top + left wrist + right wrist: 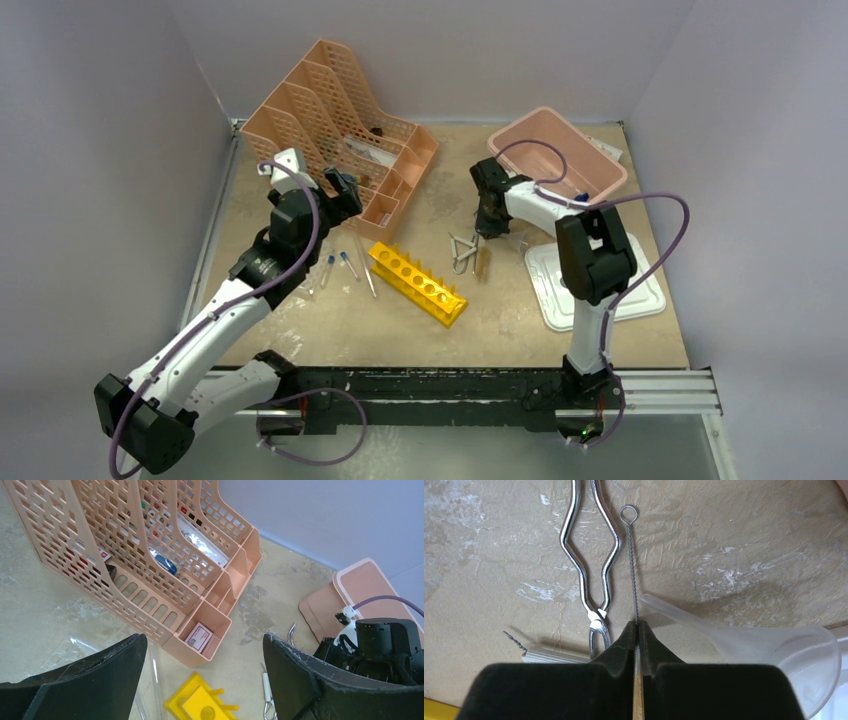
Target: Organize the chemistry lab equipment
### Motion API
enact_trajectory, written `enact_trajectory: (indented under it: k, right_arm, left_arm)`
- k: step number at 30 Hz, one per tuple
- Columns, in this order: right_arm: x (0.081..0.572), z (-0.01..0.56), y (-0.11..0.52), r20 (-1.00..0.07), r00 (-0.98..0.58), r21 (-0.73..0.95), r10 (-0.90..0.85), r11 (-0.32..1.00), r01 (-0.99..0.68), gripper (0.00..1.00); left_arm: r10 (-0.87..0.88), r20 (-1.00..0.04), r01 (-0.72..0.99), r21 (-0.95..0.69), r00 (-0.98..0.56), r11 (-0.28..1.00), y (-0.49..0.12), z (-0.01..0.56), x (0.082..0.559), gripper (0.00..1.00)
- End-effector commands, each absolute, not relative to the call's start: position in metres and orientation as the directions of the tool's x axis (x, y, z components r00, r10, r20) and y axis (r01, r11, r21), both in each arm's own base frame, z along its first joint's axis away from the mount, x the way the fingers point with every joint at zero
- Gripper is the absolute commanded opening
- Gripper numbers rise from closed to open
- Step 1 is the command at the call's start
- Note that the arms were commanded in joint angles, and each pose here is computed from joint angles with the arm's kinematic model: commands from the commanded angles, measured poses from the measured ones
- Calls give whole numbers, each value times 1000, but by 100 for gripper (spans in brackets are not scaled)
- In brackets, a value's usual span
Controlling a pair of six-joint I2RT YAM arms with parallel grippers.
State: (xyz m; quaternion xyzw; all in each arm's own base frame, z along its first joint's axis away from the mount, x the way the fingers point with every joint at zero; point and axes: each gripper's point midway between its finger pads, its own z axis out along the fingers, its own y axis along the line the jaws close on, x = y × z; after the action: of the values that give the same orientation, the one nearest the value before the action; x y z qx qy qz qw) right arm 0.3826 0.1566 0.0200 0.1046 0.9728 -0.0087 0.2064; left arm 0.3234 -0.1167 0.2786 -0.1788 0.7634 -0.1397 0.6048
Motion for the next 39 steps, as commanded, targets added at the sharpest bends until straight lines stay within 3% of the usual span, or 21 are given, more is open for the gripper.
enact_trajectory:
  k: [1, 7, 12, 19, 22, 27, 32, 39]
  right_arm:
    - [396, 42, 155, -456, -874, 2, 168, 982, 188, 0]
    - [410, 117, 164, -557, -828, 46, 58, 998, 40, 0]
    - [422, 198, 168, -705, -709, 62, -22, 994, -93, 0]
    - [464, 314, 100, -883, -468, 41, 31, 999, -11, 0]
    - [482, 337, 73, -915, -399, -57, -62, 998, -24, 0]
    - [501, 327, 38, -875, -385, -264, -294, 956, -129, 0]
    - [513, 299, -13, -799, -475, -359, -368, 926, -114, 0]
    - [539, 256, -31, -704, -527, -430, -476, 876, -218, 0]
  left_arm:
    - [-452, -877, -96, -442, -165, 892, -116, 293, 327, 85]
    - [-453, -878, -90, -444, -158, 892, -118, 298, 330, 85]
    - [-445, -884, -85, -437, -143, 895, -118, 303, 333, 85]
    - [-435, -890, -73, -429, -137, 900, -122, 307, 338, 86]
    - [-433, -890, -59, -429, -144, 902, -127, 308, 342, 85]
    - [-426, -892, -54, -423, -148, 904, -131, 308, 347, 86]
    - [-418, -897, -64, -413, -146, 908, -130, 307, 349, 86]
    - [-396, -903, -67, -390, -168, 918, -135, 299, 357, 87]
